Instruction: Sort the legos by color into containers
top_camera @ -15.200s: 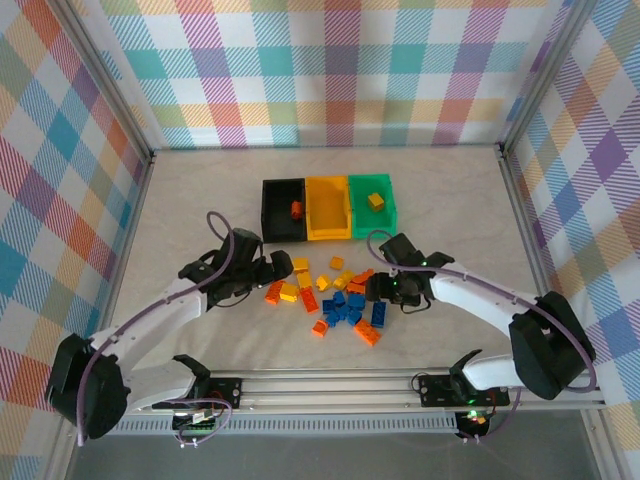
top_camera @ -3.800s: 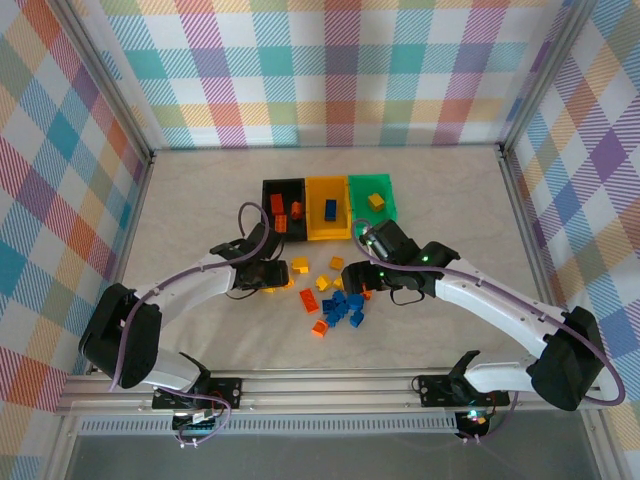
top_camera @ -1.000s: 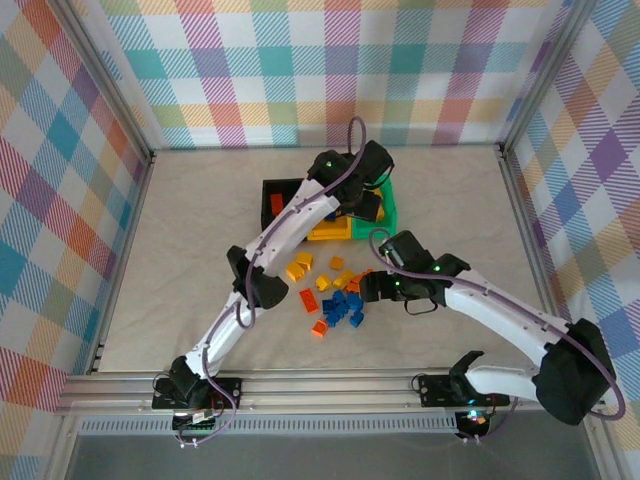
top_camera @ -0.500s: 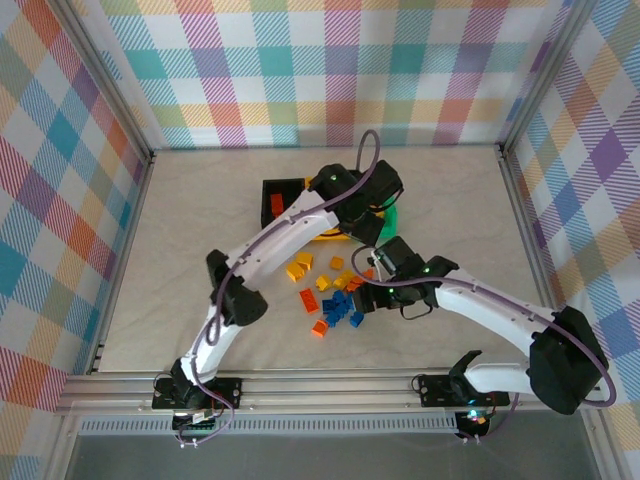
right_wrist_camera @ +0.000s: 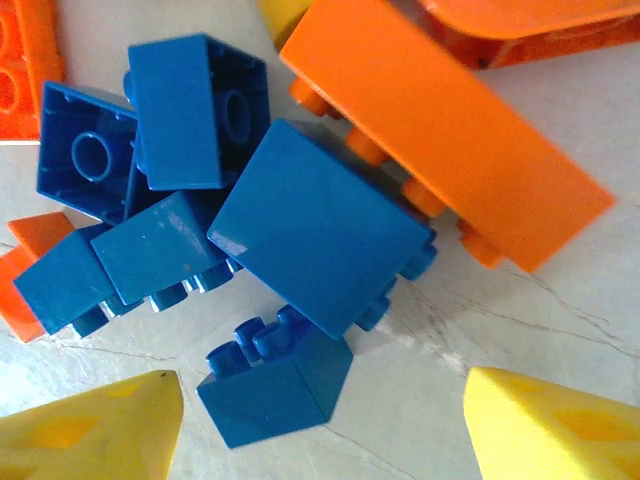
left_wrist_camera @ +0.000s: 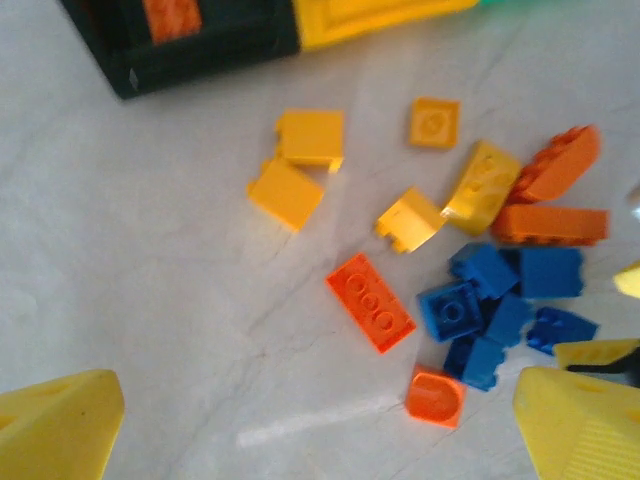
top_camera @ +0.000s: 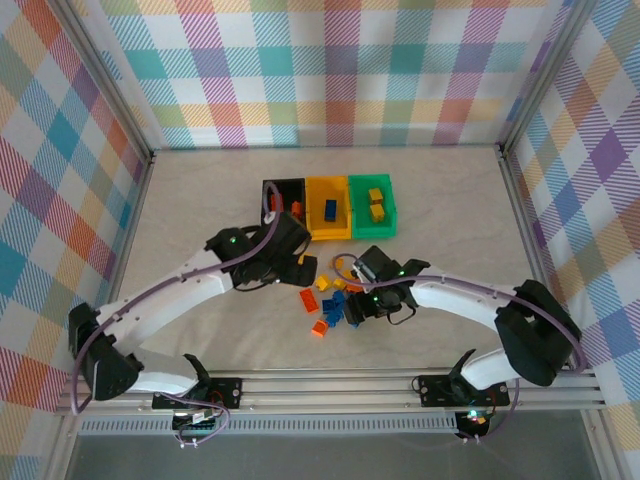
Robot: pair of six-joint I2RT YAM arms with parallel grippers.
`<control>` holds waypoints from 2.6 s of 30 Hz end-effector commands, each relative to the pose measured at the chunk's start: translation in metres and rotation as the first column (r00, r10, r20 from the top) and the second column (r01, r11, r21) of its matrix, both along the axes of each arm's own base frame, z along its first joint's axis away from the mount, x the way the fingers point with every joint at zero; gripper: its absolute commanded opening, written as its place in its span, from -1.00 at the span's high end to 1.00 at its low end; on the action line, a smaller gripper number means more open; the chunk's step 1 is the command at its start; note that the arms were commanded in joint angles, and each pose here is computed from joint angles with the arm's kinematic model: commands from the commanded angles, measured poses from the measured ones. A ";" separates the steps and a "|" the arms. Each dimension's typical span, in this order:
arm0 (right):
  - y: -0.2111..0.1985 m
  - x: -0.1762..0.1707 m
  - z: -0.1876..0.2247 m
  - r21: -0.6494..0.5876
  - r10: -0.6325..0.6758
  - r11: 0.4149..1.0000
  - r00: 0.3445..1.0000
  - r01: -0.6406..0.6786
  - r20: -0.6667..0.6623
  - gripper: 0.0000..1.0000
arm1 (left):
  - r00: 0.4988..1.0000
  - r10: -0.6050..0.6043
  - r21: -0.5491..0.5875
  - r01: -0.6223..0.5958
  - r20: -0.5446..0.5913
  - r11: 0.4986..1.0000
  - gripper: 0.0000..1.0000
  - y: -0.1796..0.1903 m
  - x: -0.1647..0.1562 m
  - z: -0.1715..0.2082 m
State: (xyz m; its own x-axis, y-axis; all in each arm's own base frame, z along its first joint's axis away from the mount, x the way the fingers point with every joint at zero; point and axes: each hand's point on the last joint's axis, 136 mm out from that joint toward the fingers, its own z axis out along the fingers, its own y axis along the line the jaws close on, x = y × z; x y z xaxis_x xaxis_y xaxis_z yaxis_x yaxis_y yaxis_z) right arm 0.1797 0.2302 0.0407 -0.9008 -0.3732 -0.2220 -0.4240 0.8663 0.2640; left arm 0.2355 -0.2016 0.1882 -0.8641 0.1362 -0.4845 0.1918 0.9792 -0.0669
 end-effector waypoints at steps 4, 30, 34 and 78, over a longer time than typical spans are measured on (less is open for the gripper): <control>0.013 0.001 -0.010 -0.014 0.040 0.999 0.999 -0.039 0.017 -0.38 | 0.992 0.126 -0.199 -0.117 0.030 0.973 -1.00 0.010 0.003 -0.008; 0.052 0.070 0.099 0.114 0.002 0.993 0.973 -0.029 0.230 0.27 | 0.953 0.303 -0.234 -0.292 0.011 0.927 -1.00 0.073 0.004 -0.036; 0.070 0.128 0.110 0.123 -0.055 0.992 0.958 0.020 0.283 0.27 | 0.954 0.300 -0.238 -0.289 0.011 0.927 -1.00 0.079 -0.001 -0.036; 0.025 0.303 0.065 -0.020 -0.388 0.914 0.886 0.406 0.255 -0.08 | 0.954 0.298 -0.274 -0.295 -0.034 0.915 -1.00 0.085 -0.010 -0.041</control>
State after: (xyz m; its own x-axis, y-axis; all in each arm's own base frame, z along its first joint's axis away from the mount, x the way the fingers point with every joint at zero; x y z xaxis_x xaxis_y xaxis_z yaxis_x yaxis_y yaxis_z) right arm 0.4836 0.2504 0.1073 -0.8881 -0.0237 -0.4590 -0.0902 0.9883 0.1234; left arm 0.2284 -0.1209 0.1485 -0.8382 -0.2652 -0.4766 -0.0991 0.9333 -0.3451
